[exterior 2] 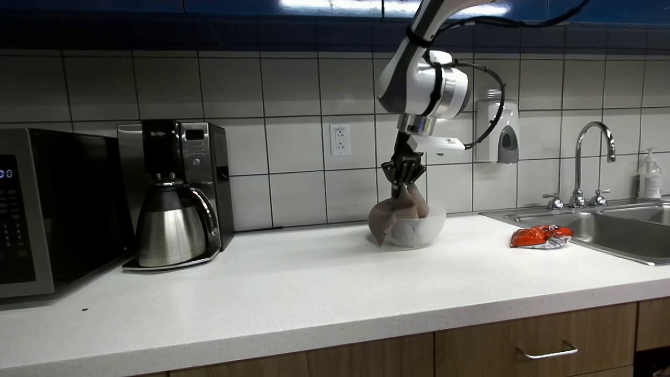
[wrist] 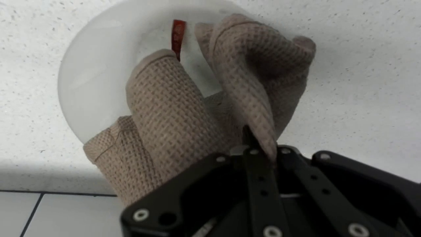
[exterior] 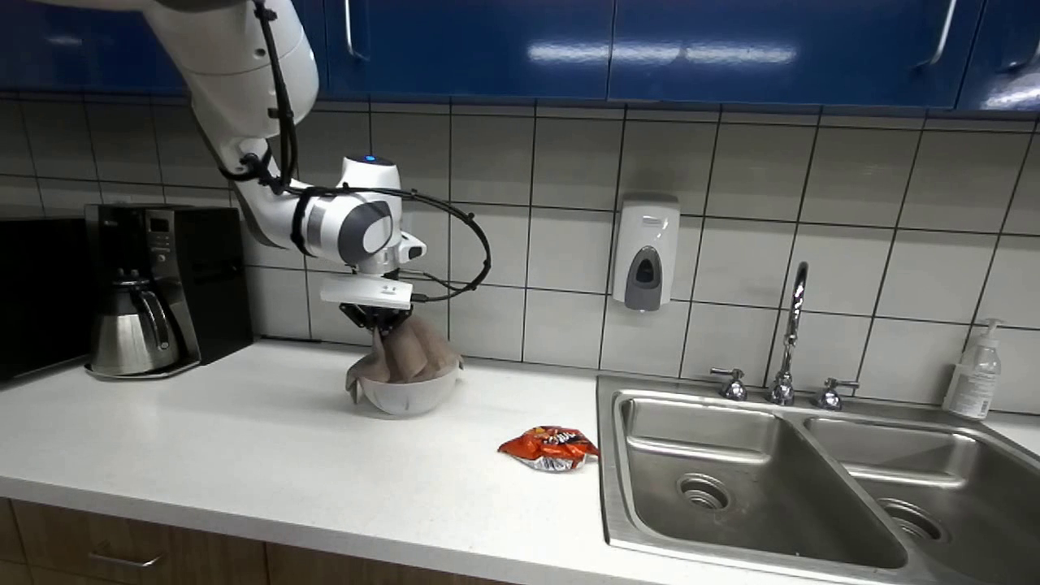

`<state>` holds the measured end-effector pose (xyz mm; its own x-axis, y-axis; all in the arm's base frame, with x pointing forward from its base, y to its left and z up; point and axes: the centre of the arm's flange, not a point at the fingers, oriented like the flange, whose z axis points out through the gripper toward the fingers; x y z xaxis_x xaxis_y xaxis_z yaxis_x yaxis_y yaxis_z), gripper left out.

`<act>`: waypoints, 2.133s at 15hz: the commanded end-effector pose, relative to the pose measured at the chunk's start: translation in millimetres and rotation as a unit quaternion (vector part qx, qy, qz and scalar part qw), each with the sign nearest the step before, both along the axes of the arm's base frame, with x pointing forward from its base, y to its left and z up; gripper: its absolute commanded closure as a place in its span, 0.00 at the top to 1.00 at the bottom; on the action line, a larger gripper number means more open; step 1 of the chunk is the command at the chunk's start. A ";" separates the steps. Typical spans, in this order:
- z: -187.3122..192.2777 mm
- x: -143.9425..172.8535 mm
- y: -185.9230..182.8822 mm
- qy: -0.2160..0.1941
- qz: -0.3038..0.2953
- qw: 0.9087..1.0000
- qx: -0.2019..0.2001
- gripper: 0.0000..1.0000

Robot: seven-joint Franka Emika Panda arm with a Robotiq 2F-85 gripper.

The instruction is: Remove the towel from the bowl

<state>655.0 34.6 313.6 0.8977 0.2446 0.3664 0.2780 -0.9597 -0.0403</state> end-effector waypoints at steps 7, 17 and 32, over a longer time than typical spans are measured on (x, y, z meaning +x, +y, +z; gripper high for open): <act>62.7 -99.6 22.3 -0.050 0.009 0.999 0.001 0.01; 106.6 -137.8 71.8 -0.080 0.057 0.995 0.000 0.01; 93.0 -149.0 142.7 -0.056 0.131 0.990 0.011 0.01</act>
